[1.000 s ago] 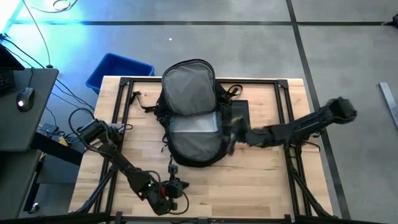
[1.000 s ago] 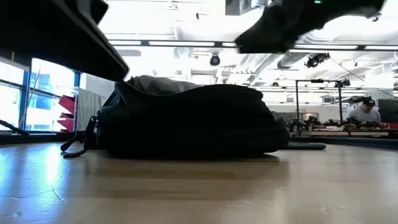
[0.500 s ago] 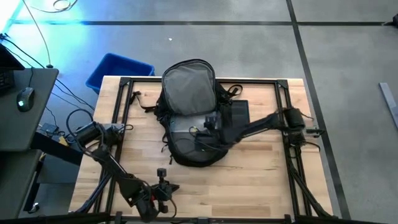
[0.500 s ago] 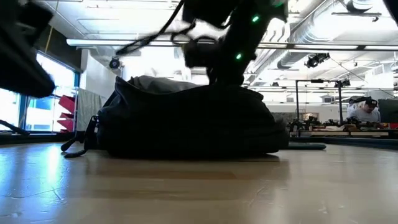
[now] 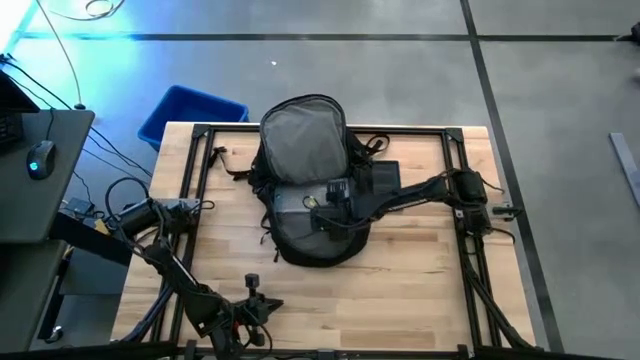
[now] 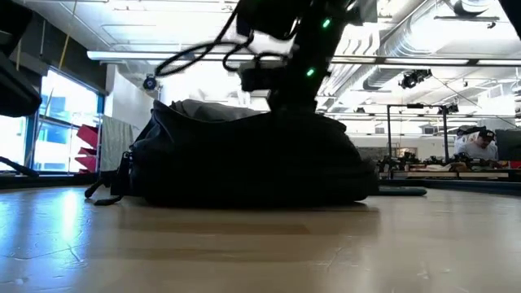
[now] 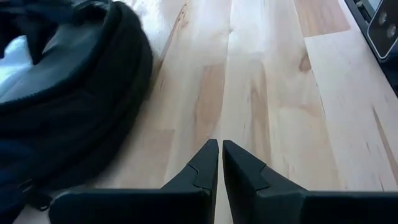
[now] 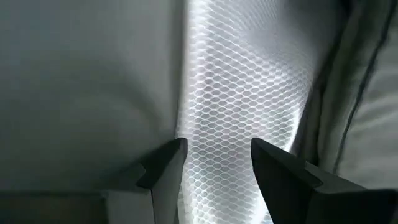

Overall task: Unpack backpack
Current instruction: Remove the white zip bag from the black backpack

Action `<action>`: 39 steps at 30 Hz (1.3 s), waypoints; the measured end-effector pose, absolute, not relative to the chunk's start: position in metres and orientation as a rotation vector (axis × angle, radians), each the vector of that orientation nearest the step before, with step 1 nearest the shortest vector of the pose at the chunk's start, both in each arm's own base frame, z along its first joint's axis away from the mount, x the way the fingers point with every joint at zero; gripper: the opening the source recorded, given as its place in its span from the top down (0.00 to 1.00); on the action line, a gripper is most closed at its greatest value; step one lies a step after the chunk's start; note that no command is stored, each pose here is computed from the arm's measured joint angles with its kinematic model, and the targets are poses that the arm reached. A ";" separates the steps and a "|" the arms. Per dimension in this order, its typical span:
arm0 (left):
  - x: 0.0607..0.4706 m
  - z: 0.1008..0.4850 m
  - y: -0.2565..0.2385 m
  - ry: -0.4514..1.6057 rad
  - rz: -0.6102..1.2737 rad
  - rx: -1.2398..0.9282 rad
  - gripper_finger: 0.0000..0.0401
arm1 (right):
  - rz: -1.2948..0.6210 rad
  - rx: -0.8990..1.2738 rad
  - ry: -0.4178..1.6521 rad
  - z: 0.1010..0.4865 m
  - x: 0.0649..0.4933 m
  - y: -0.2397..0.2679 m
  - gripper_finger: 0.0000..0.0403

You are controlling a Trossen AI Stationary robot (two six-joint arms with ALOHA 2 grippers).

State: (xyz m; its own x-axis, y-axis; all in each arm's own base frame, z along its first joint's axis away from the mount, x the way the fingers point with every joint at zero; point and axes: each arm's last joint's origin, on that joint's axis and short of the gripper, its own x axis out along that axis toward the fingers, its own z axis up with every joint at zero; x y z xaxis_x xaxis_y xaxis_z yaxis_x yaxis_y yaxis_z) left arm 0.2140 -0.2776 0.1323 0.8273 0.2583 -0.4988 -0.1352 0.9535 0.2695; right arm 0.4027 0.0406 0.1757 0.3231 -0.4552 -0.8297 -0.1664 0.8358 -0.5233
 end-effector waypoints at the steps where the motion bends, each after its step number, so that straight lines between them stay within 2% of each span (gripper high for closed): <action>1: 0.214 0.132 -0.278 0.559 0.211 0.228 0.99 | -0.186 -0.620 1.250 0.179 0.400 0.046 0.56; 7: 0.216 0.132 -0.276 0.560 0.217 0.227 0.99 | -0.128 -0.680 1.355 0.184 0.382 0.060 0.52; 11: 0.216 0.132 -0.276 0.561 0.218 0.220 0.99 | -0.157 -0.704 1.406 0.178 0.374 0.060 0.46; 16: 0.216 0.132 -0.276 0.561 0.218 0.217 0.99 | -0.392 -0.716 1.345 0.166 0.371 0.049 0.44; 18: 0.216 0.132 -0.276 0.561 0.218 0.217 0.99 | -0.478 -0.673 1.307 0.160 0.371 0.042 0.48; 20: 0.216 0.132 -0.276 0.561 0.218 0.217 0.99 | -0.537 -0.608 1.258 0.154 0.371 0.038 0.56; 24: 0.217 0.131 -0.276 0.542 0.234 0.231 0.99 | -0.599 -0.514 1.147 0.146 0.377 0.028 0.87; 26: 0.217 0.129 -0.276 0.545 0.237 0.240 0.99 | -0.609 -0.493 1.094 0.145 0.382 0.025 0.96; 33: 0.219 0.125 -0.275 0.546 0.254 0.226 0.99 | -0.740 -0.510 0.895 0.173 0.385 0.033 1.00; 39: 0.224 0.110 -0.273 0.475 0.340 0.251 0.99 | -0.681 -0.402 0.642 0.221 0.376 0.078 1.00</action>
State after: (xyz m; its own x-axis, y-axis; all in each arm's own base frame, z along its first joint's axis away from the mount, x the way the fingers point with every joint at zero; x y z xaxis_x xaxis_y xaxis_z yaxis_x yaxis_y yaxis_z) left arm 0.2241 -0.2732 0.1098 0.8350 0.3757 -0.4020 -0.2603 0.9134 0.3130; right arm 0.3759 0.0784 0.2211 0.5981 -0.6878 -0.4112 0.4511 0.7131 -0.5367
